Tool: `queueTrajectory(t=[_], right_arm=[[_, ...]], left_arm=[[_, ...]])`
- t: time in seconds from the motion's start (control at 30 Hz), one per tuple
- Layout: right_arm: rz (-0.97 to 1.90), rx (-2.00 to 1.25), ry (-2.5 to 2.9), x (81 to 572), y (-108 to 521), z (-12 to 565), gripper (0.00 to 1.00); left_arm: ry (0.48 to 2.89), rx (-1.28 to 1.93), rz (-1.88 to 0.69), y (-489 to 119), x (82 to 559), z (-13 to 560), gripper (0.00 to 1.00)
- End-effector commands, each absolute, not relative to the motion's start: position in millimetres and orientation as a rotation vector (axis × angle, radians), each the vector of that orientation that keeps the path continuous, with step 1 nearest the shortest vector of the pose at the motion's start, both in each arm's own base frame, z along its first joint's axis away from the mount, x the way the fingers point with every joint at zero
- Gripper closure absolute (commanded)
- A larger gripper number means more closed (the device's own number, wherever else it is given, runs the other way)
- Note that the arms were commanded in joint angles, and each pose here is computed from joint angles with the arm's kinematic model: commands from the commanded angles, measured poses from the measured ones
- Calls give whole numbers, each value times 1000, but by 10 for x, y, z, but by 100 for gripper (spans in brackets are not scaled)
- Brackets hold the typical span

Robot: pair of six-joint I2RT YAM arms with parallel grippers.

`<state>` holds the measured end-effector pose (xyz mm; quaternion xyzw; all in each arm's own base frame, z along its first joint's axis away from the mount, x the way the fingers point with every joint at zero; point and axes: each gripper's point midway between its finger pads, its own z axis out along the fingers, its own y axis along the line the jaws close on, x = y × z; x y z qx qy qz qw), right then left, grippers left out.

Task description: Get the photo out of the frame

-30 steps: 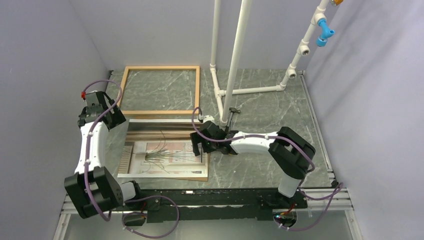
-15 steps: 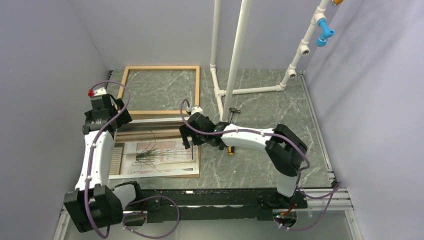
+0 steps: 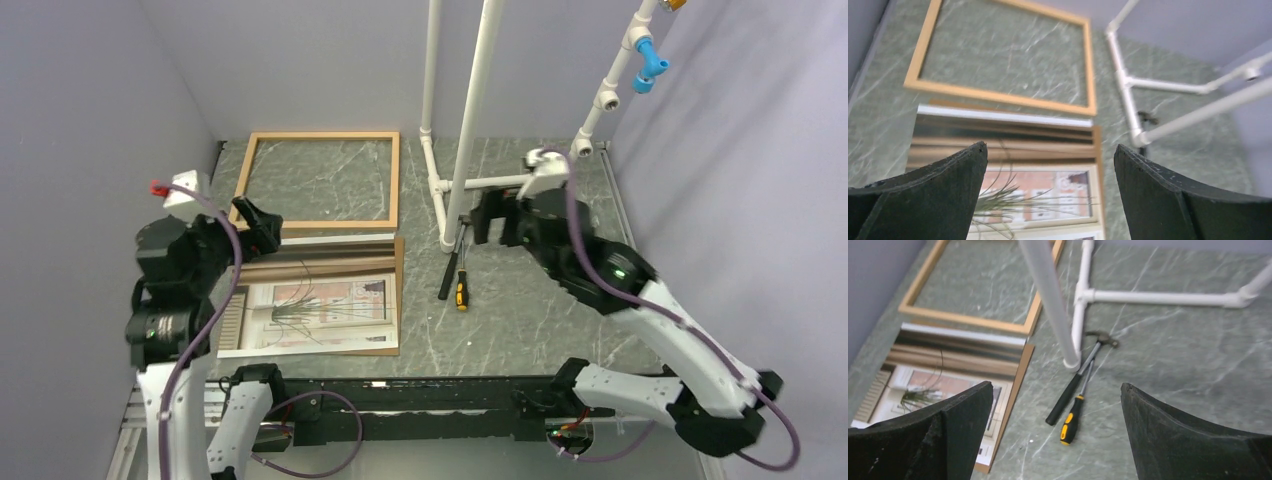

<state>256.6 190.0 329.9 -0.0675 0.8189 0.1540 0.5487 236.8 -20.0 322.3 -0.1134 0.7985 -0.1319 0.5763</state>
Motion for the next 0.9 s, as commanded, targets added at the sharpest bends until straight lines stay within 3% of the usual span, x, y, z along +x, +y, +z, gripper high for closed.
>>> queueTrajectory(t=[0.0,0.4,0.63,0.87], right_arm=[[159,-95,1858,2343,1167,3735,0],[228,84,1494,1706,165,4995,0],[242,149,1417,1494,-148,5174,0],[207,185,1470,1518,-186,4958,0]], left_arm=[[1715,-193,-458,-466,1953,3995,1],[1287,-163,-502,-548,817,5408,1],[1228,-165,-516,-556,684,5539,1],[1262,-170,-545,-589,758,5436,1]])
